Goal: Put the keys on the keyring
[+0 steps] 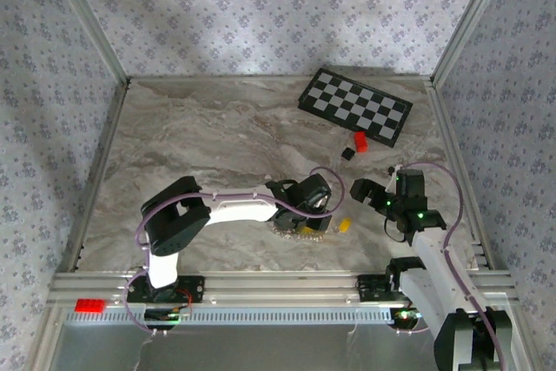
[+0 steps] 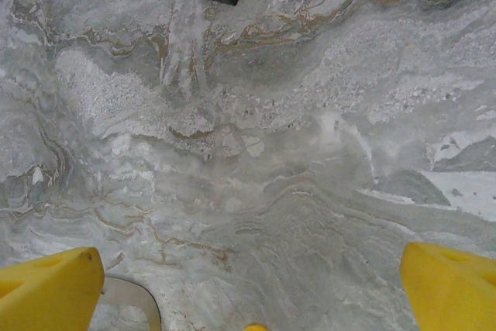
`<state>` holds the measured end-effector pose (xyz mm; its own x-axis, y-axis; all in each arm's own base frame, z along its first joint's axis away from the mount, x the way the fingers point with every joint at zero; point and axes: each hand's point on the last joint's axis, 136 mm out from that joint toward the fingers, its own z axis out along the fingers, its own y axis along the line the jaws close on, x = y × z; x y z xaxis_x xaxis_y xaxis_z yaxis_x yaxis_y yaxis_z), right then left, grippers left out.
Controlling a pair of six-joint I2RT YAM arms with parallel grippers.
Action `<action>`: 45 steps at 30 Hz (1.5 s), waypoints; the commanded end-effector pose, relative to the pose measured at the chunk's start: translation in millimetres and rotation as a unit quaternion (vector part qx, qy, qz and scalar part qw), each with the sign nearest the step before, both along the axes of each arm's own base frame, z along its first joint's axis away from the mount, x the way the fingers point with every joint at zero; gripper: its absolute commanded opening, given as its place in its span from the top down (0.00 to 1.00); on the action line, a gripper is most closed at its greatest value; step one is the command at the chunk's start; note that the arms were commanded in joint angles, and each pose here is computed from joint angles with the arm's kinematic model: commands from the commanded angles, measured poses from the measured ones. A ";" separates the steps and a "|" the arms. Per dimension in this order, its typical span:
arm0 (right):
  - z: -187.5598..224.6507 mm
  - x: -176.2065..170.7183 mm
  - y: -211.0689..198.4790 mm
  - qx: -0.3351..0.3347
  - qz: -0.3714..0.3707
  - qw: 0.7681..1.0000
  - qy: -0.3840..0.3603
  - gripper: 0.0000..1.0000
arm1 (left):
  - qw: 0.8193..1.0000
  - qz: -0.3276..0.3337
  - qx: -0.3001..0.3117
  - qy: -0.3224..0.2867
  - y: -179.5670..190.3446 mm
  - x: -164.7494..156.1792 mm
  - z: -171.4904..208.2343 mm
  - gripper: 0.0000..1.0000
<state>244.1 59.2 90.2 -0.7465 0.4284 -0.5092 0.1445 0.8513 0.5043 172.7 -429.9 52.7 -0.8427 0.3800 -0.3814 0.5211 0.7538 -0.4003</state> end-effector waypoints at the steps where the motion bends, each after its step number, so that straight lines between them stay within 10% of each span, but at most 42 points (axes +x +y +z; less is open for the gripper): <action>1: 0.7 0.4 0.1 0.001 0.006 1.000 -0.007 0.00 | 1.000 -0.001 0.003 0.008 -5.0 -3.4 -2.8 0.67; 45: 3.9 1.2 -4.1 0.007 -0.003 1.000 -0.020 0.00 | 1.000 -0.011 -0.006 0.021 -20.1 -11.6 -13.4 0.84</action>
<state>246.4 54.4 93.4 -0.7228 0.4489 -0.5255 0.1460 0.8424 0.5188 162.4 -439.3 34.1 -0.8529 0.3934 -0.3431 0.5131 0.7528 -0.4123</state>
